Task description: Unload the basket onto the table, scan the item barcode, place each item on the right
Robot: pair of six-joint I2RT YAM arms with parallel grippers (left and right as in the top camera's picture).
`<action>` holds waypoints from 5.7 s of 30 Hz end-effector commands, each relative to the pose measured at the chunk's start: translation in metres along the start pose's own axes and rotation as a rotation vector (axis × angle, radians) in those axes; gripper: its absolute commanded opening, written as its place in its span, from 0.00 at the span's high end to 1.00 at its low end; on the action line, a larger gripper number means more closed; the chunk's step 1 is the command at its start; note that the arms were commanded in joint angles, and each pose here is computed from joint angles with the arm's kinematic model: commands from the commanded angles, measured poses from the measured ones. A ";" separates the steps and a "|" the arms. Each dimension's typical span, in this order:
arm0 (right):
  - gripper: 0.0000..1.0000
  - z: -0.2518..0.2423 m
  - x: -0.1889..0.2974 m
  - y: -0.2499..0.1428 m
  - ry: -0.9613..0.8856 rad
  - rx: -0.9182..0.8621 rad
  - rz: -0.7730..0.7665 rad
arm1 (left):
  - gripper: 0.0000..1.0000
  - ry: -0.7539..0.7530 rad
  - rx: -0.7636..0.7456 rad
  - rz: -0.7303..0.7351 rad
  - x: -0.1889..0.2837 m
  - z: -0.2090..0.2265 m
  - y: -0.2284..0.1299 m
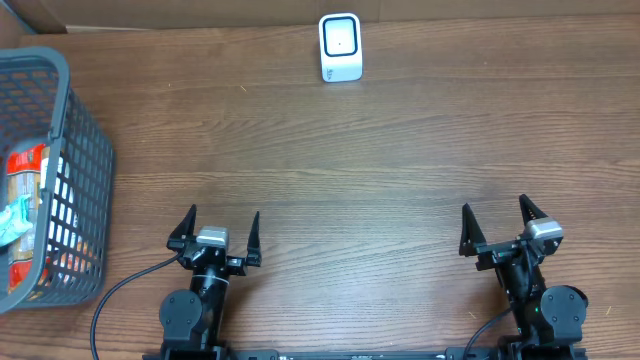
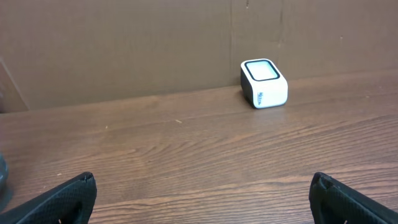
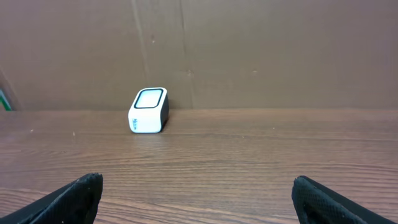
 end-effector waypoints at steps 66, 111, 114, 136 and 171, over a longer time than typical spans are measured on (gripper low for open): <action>0.00 -0.021 -0.159 0.160 0.364 -0.197 0.590 | 0.00 1.117 0.478 0.538 -0.095 0.280 0.245; 0.01 -0.024 -0.159 0.159 0.332 -0.188 0.596 | 0.96 0.841 0.477 0.988 -0.182 0.343 0.119; 0.01 -0.024 -0.159 0.159 0.332 -0.188 0.596 | 0.96 0.874 0.474 0.831 -0.170 0.324 0.188; 0.01 -0.025 -0.159 0.157 0.301 -0.181 0.618 | 0.96 0.336 0.356 1.067 -0.260 0.005 0.187; 0.01 -0.026 -0.155 0.151 0.276 -0.183 0.668 | 0.14 0.587 0.346 0.706 -0.202 0.066 0.293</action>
Point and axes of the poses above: each gripper's point midway between its finger pads, its own x axis back along the fingers, its own z axis along the line the jaws close on, y = z × x, the point moved 10 cm from there along x, back along the fingers, and after that the axes turned 12 degrees about x, right-handed, at the moved point
